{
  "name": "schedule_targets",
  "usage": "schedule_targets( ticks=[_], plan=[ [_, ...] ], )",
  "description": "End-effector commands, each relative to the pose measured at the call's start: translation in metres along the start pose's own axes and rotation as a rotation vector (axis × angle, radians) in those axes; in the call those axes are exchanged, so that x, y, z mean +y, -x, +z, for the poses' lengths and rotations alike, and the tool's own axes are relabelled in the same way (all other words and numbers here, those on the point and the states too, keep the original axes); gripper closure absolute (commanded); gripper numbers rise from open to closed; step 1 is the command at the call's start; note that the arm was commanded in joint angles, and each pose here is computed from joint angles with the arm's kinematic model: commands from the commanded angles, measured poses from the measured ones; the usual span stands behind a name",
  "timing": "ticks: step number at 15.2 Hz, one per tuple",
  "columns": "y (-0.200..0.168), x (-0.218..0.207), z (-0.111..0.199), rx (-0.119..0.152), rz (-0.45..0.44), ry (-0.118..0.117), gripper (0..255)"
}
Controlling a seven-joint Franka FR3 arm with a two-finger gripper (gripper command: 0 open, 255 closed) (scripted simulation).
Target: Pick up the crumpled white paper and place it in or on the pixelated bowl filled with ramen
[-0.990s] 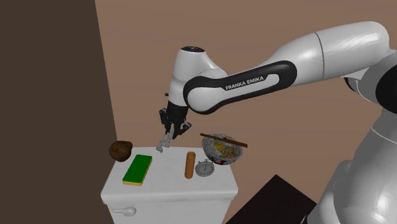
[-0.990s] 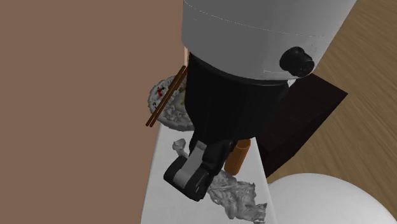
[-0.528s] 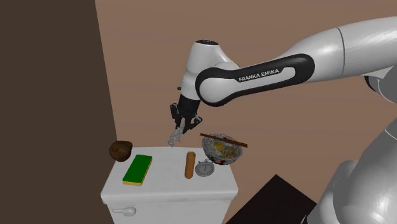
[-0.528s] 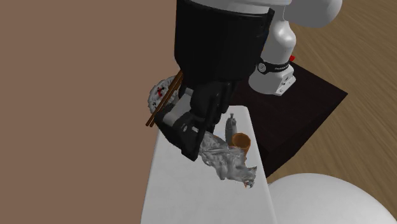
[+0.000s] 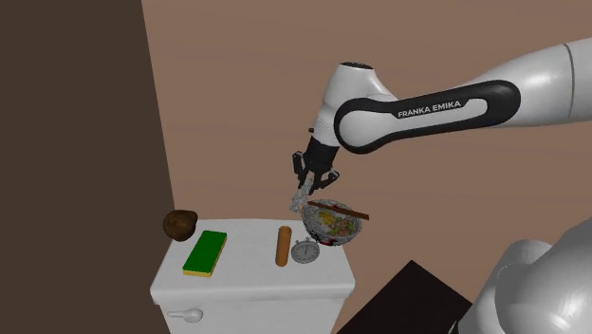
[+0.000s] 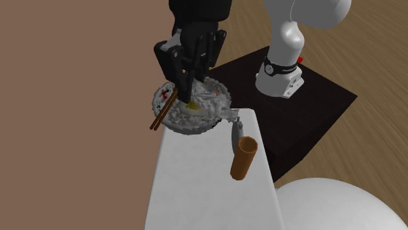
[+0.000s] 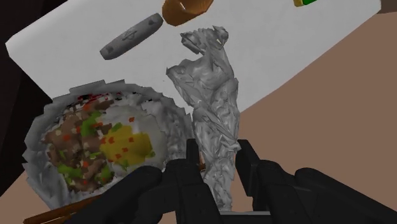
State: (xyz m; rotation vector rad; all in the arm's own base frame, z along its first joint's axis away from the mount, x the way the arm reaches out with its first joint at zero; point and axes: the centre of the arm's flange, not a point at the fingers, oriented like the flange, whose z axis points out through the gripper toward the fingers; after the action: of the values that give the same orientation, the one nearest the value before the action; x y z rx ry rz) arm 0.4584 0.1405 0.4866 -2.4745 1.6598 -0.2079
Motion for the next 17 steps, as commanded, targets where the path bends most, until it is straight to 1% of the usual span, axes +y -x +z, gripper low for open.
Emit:
schedule_targets(
  ticks=[1,7,17],
  plan=[
    [-0.017,0.019,-0.003,-0.001,-0.001,0.000,255],
    [-0.073,0.073,-0.015,-0.001,-0.001,0.000,255],
    [-0.071,0.084,0.036,-0.001,-0.001,0.000,255]
  ],
)
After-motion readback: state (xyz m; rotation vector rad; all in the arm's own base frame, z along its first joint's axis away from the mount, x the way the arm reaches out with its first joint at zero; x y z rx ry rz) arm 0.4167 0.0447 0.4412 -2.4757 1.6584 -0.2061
